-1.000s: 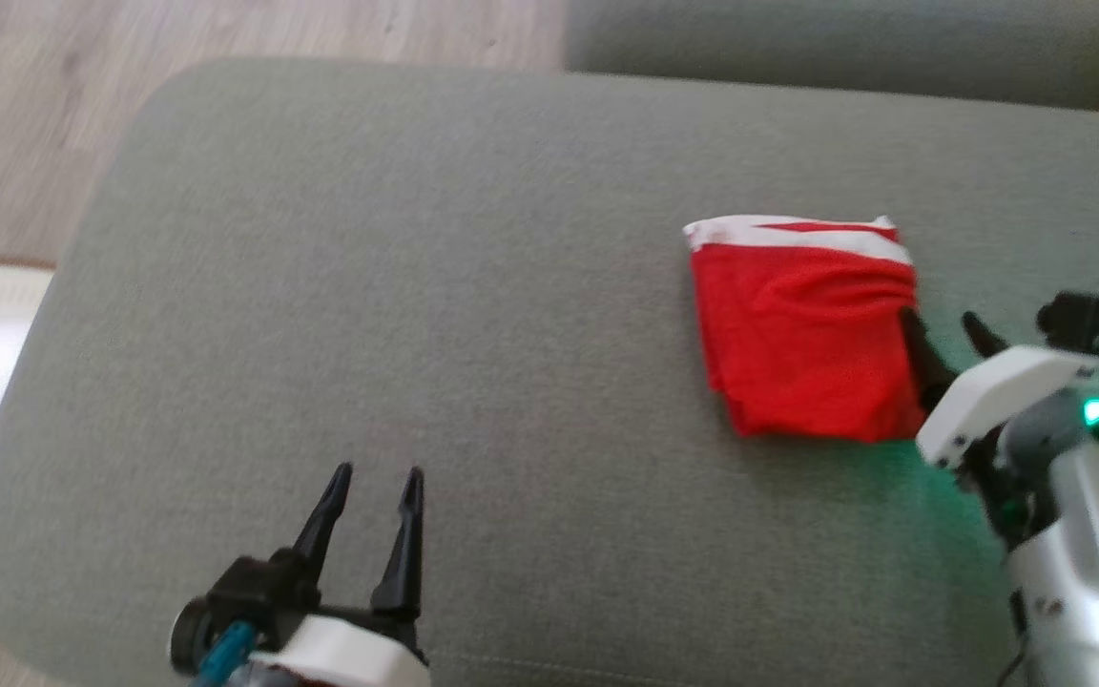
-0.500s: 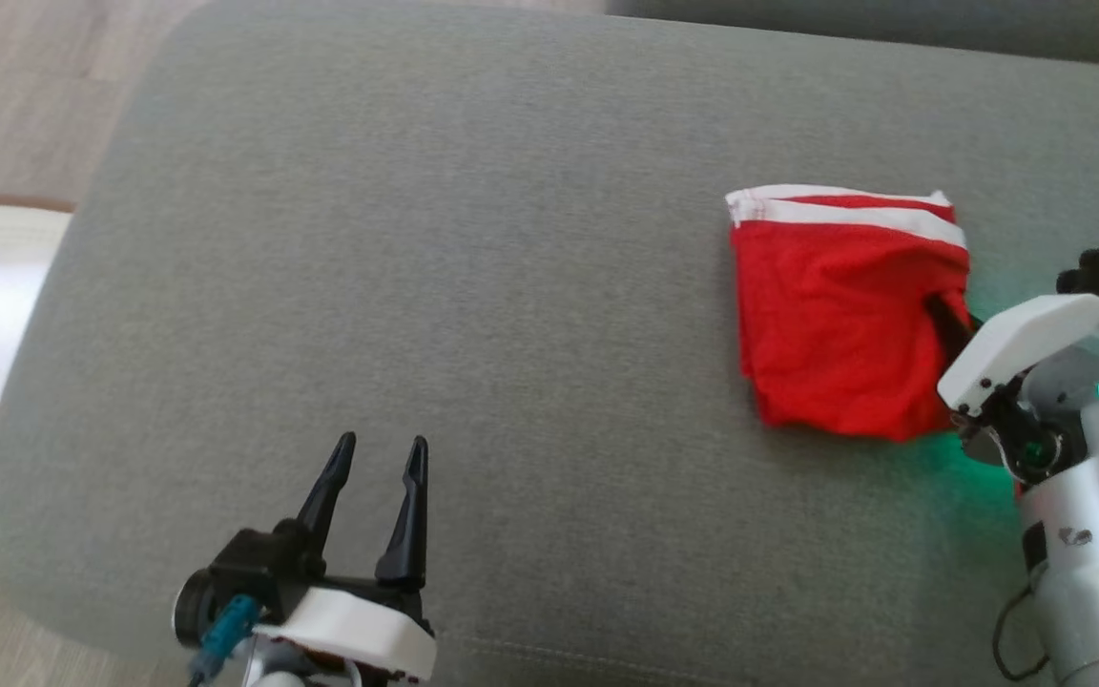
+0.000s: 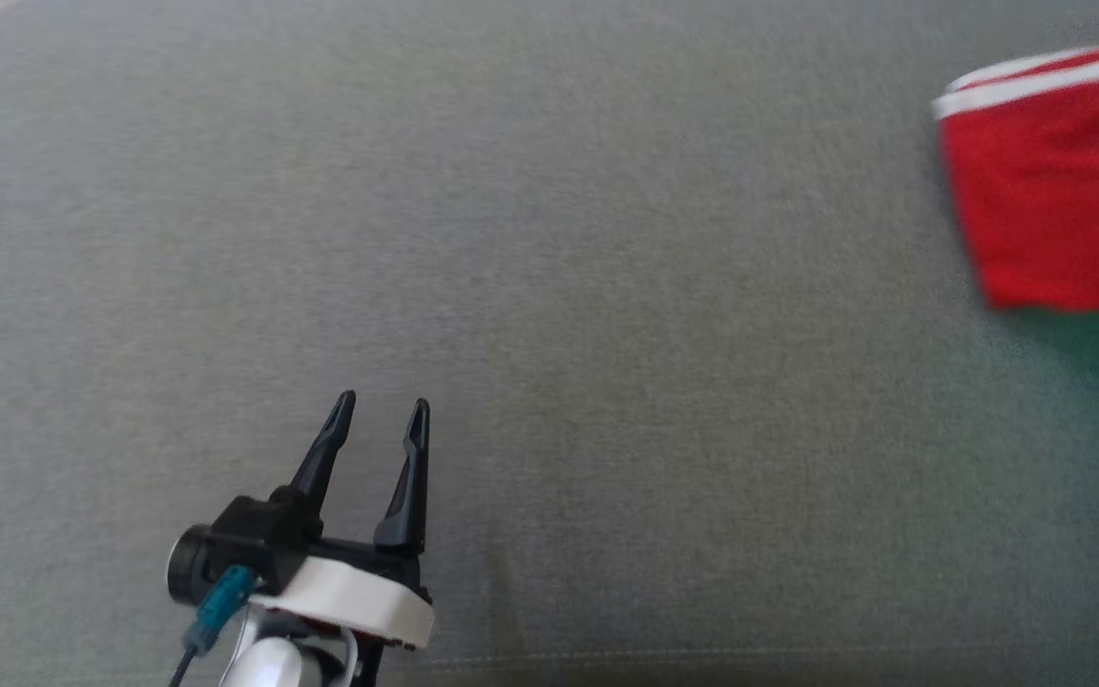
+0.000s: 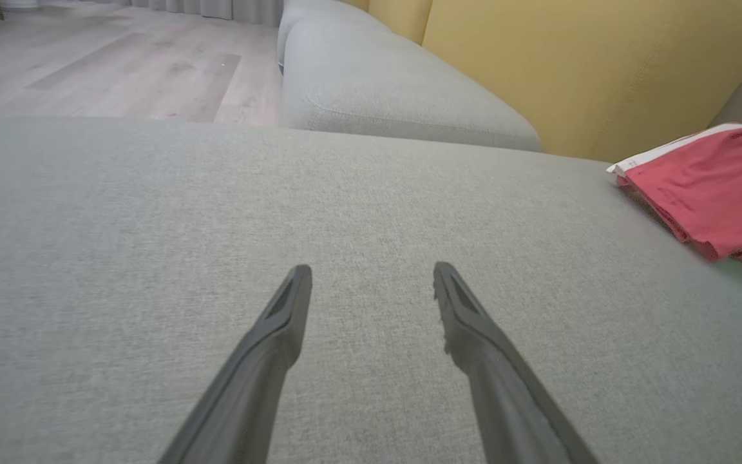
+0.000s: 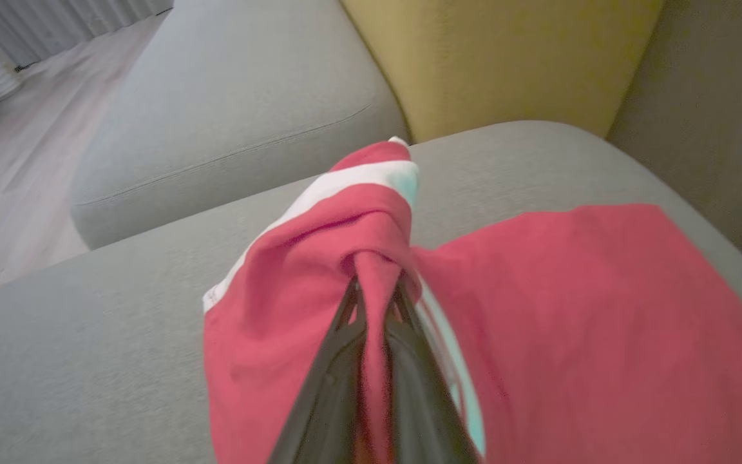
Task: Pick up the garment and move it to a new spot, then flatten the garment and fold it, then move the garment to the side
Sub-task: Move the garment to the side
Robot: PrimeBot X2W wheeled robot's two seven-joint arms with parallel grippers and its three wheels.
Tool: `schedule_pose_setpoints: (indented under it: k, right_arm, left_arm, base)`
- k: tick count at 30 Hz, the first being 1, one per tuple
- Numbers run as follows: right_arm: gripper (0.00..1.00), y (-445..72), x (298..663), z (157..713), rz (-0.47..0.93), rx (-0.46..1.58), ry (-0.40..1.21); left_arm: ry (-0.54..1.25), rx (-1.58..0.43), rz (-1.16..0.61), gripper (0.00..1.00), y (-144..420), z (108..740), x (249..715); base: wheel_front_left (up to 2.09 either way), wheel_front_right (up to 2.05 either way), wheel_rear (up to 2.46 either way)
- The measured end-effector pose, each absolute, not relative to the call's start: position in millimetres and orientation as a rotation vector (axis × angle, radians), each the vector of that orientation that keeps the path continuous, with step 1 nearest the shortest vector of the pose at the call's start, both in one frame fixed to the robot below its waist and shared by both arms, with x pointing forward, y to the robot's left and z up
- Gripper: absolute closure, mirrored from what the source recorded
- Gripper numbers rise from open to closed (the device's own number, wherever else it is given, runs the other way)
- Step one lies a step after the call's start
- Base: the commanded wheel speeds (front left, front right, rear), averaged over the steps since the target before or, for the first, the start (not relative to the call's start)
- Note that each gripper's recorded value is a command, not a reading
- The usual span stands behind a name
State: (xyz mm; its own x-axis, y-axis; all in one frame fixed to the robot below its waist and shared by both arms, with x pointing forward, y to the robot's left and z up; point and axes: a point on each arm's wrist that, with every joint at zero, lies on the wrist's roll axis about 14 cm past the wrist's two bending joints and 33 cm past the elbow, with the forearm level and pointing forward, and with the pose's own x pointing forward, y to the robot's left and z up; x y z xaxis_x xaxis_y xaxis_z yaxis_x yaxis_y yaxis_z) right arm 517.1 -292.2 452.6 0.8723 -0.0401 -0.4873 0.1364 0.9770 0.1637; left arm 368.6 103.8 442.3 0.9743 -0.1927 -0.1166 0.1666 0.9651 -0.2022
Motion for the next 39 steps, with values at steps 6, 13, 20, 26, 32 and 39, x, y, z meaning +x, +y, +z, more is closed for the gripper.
schedule_pose_setpoints:
  k: [6,13,20,26,32,39]
  right_arm:
    - [1.00,-346,511,450,-0.200,0.115,0.554]
    - [0.00,-403,496,454,-0.305,-0.159,0.586]
    - [0.00,-383,520,502,-0.264,-0.275,0.300]
    - [0.00,-331,510,524,-0.176,-0.236,0.104]
    - [0.00,-266,459,506,-0.071,-0.149,0.063]
    - [0.00,-202,400,494,0.017,-0.025,0.027]
  left_arm:
    - [0.181,-0.193,-0.234,0.00,88,426,375]
    - [0.188,-0.178,-0.228,0.00,93,422,376]
    - [0.148,-0.175,-0.194,0.00,101,436,376]
    - [0.103,-0.191,-0.105,0.00,122,452,371]
    - [0.108,-0.189,-0.039,0.00,139,453,346]
    - [0.073,-0.173,0.000,0.00,155,462,330]
  base:
    - [0.00,0.00,0.00]
    - [0.00,0.00,0.00]
    - [0.00,0.00,0.00]
    - [0.00,0.00,0.00]
    - [0.00,0.00,0.00]
    - [0.00,0.00,0.00]
